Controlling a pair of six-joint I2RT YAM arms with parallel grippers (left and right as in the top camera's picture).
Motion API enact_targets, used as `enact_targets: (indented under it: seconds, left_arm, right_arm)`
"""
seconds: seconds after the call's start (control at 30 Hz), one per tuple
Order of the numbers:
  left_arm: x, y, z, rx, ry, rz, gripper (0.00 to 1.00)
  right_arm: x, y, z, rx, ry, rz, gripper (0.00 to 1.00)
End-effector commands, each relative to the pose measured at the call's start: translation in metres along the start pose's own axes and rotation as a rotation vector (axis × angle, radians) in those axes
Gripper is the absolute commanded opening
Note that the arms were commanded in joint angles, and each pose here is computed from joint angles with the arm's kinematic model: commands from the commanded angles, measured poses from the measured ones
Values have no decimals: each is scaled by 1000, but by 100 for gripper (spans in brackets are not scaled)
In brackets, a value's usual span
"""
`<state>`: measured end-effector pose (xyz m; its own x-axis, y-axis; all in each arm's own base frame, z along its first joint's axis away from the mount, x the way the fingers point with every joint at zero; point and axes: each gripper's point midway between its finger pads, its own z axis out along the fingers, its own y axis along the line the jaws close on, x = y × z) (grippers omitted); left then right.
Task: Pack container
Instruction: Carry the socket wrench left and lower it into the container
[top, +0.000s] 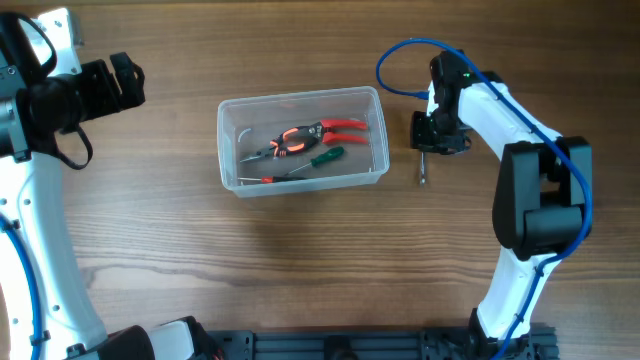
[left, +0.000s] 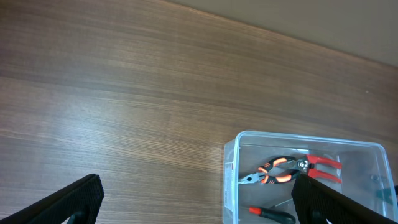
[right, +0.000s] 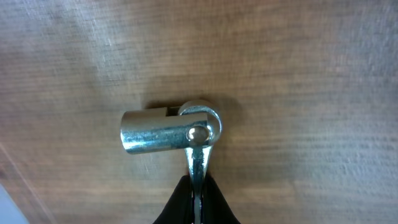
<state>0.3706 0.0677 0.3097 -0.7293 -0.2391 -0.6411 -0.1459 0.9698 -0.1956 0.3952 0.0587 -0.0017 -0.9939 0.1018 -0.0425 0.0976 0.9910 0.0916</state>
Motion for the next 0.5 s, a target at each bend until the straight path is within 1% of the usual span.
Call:
enact_targets:
  seconds: [0.0, 0.07, 0.13, 0.2, 0.23, 0.33, 0.37, 0.47]
  left_arm:
    - [-2, 2, 1, -2, -3, -6, 100]
    - [-2, 2, 1, -2, -3, -6, 100]
    - [-2, 2, 1, -2, -3, -6, 100]
    - [-2, 2, 1, -2, -3, -6, 100]
    - [-2, 2, 1, -2, -3, -6, 100]
    - [-2, 2, 1, -2, -3, -6, 100]
    - [-2, 2, 1, -2, -3, -6, 100]
    - [-2, 2, 1, -2, -3, -6, 100]
  right_arm:
    - [-44, -1, -73, 3, -172, -44, 4]
    - [-64, 9, -132, -23, -307, -70, 4]
    - [-75, 29, -198, -77, -461, -123, 4]
    - [-76, 58, -260, -159, -609, -203, 4]
    - [-71, 79, -295, -207, -694, -269, 4]
    - [-48, 126, -350, -274, -846, -455, 4]
    - [-35, 148, -364, -293, -891, -562, 4]
    - [7, 207, -369, -335, -919, -895, 4]
